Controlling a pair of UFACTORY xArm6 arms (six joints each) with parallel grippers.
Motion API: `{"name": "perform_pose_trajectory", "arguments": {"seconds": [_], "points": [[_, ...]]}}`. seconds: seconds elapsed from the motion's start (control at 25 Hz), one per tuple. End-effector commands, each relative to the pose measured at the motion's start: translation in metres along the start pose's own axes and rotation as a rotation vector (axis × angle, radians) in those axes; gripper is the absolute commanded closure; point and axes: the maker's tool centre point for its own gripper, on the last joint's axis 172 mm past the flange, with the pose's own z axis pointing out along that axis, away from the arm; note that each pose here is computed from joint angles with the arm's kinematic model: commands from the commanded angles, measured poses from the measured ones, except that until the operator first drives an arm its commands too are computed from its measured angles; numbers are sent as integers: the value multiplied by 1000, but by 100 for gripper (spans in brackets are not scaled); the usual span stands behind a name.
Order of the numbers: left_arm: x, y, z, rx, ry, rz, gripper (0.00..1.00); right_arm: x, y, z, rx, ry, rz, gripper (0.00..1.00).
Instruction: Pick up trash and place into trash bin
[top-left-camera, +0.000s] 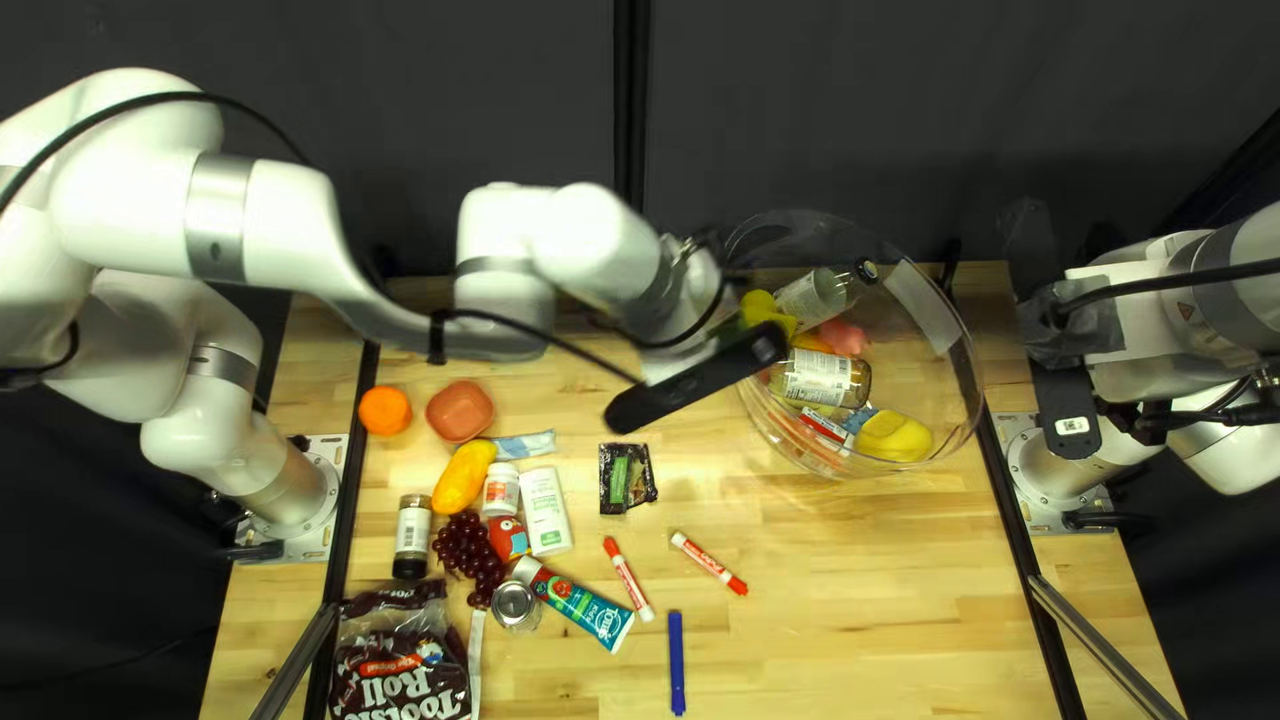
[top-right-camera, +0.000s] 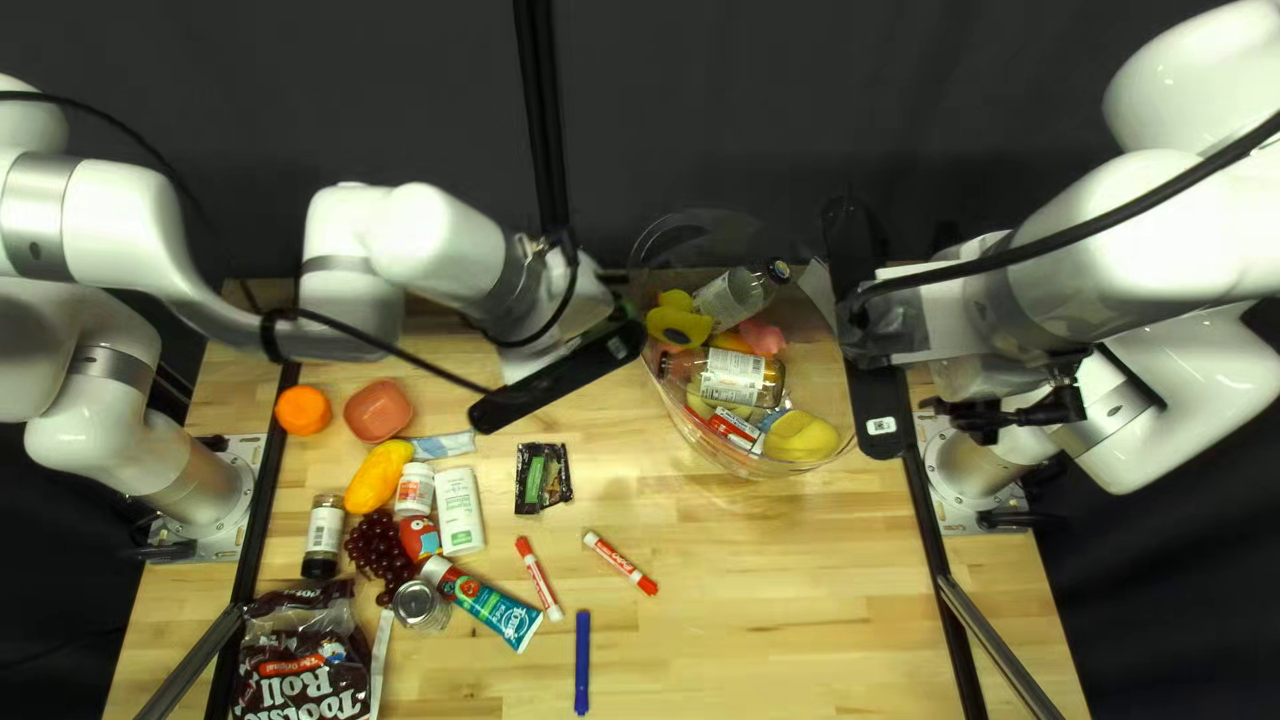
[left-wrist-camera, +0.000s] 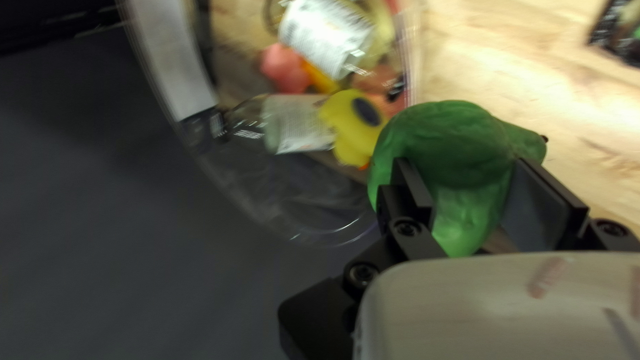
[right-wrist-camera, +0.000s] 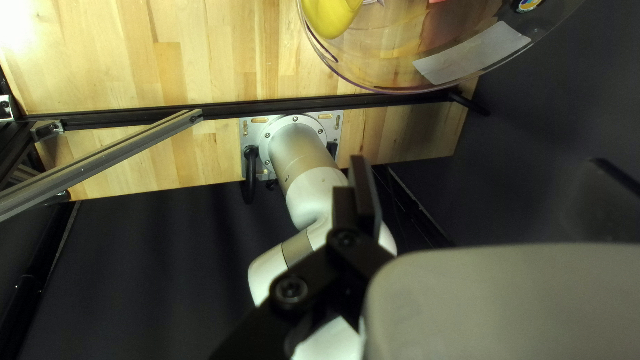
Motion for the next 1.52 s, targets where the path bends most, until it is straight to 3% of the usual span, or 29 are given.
{"name": "perform_pose_trajectory", "arguments": {"seconds": [0.04,0.24,0.4,0.44,0.48,0.52,0.72,1.0,1.16,1.36,1.52], "points": [[-16,-32,33,2,-34,-137,100,0,0,0,0,0,0,0],[-28,-32,72,-5,-70,-213,100,0,0,0,0,0,0,0],[-35,-28,82,3,-83,-245,96,0,0,0,0,0,0,0],[-34,-27,83,4,-93,-253,51,0,0,0,0,0,0,0],[-33,-25,83,1,-97,-252,20,0,0,0,0,0,0,0],[-32,-25,83,-1,-99,-252,0,0,0,0,0,0,0,0],[-26,-11,66,-37,-89,-256,0,0,0,0,0,0,0,0],[-4,45,48,-202,-6,-264,0,0,0,0,0,0,0,0],[8,106,25,-313,51,-324,0,0,0,0,0,0,0,0],[39,157,2,-431,75,-439,0,0,0,0,0,0,0,0],[51,174,-8,-494,53,-507,0,0,0,0,0,0,0,0]]}}
